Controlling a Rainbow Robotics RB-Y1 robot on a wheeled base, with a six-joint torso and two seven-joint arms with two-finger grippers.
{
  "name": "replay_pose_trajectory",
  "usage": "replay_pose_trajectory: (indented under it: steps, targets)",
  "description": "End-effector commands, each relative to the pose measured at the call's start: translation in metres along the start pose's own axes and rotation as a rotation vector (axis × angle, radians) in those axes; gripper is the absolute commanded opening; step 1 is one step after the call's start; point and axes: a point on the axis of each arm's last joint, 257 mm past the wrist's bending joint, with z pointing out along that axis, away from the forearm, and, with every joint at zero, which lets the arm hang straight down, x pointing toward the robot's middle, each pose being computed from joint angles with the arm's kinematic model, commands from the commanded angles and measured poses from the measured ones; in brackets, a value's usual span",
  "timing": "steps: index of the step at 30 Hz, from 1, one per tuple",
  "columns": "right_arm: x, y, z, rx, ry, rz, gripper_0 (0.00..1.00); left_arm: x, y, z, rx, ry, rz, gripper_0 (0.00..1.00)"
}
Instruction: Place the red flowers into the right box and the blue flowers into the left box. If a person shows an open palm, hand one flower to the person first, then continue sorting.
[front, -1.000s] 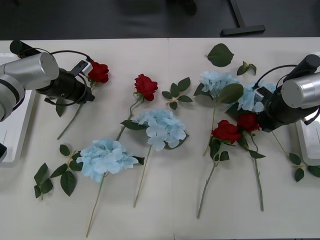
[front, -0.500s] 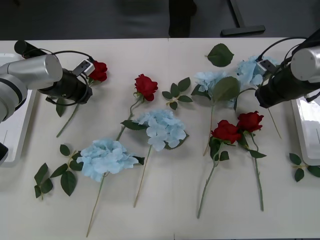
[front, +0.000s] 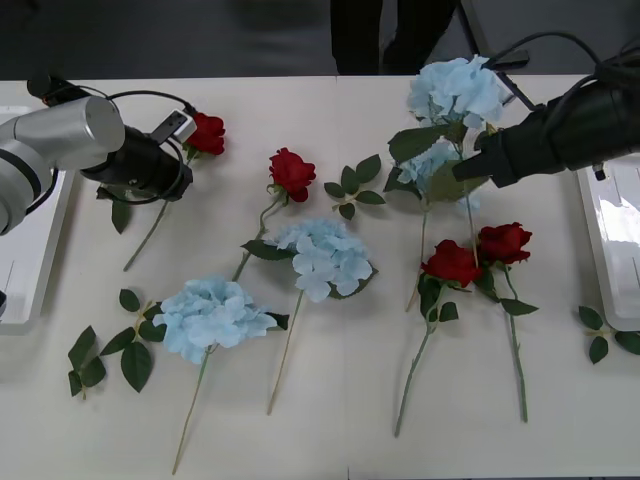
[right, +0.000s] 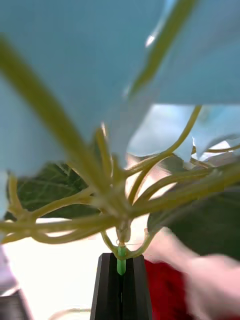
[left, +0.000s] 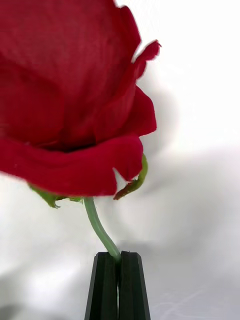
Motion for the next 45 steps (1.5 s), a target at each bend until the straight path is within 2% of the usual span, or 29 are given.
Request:
replay_pose_trajectory:
  steps: [1,6,10,17,25,33,39,45]
  targets:
    - [-0.049,0.069,0.006,-0.170,-0.048,-0.062,0.00,-0.030,0.022,-0.046,0.017,-0.039,0.009,0.00]
    - [-0.088,0.114,0.019,-0.287,-0.130,-0.074,0.00,-0.035,0.026,-0.081,0.075,-0.069,0.013,0.00]
    - [-0.120,0.147,0.023,-0.367,-0.208,-0.076,0.00,-0.031,0.026,-0.110,0.135,-0.144,0.020,0.00]
    - [-0.155,0.184,0.018,-0.454,-0.296,-0.114,0.00,-0.028,0.003,-0.167,0.259,-0.369,0.019,0.00]
    - [-0.162,0.194,0.016,-0.483,-0.328,-0.132,0.00,-0.033,-0.044,-0.236,0.357,-0.617,0.019,0.00]
    - [-0.162,0.191,0.014,-0.482,-0.331,-0.126,0.00,-0.053,-0.103,-0.297,0.435,-0.777,0.061,0.00]
    - [-0.162,0.190,0.014,-0.481,-0.332,-0.126,0.00,-0.086,-0.146,-0.313,0.438,-0.903,0.076,0.00]
    - [-0.160,0.180,0.013,-0.466,-0.326,-0.092,0.00,-0.124,-0.200,-0.304,0.437,-1.013,0.045,0.00]
